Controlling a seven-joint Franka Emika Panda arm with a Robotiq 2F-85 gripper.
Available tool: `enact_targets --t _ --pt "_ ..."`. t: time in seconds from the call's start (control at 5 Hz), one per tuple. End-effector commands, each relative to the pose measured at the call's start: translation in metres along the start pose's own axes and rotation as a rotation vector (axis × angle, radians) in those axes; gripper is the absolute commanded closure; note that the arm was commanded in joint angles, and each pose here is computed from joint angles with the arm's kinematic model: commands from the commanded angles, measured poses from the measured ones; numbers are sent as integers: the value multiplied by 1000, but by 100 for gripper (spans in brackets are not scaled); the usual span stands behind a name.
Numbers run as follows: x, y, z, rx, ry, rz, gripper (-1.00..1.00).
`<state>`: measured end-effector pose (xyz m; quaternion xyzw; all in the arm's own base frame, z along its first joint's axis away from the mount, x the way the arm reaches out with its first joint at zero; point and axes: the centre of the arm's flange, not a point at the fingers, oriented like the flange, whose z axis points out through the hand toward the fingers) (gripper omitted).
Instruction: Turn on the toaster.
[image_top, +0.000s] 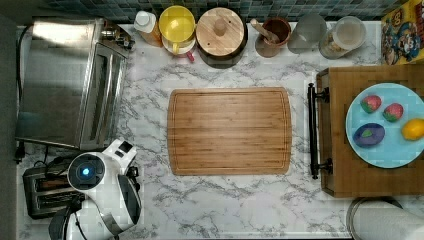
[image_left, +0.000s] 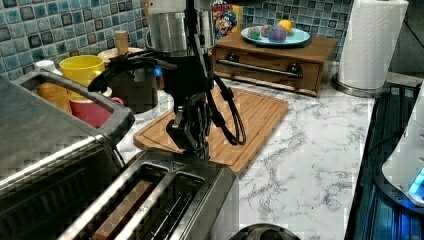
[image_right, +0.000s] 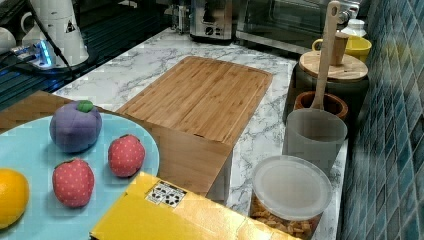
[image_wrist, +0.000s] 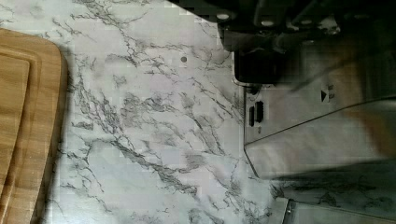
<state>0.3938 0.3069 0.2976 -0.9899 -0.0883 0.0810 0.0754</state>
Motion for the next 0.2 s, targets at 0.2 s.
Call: enact_targets --t 0.2 --pt "-48 70 140 -107 -247 147 100"
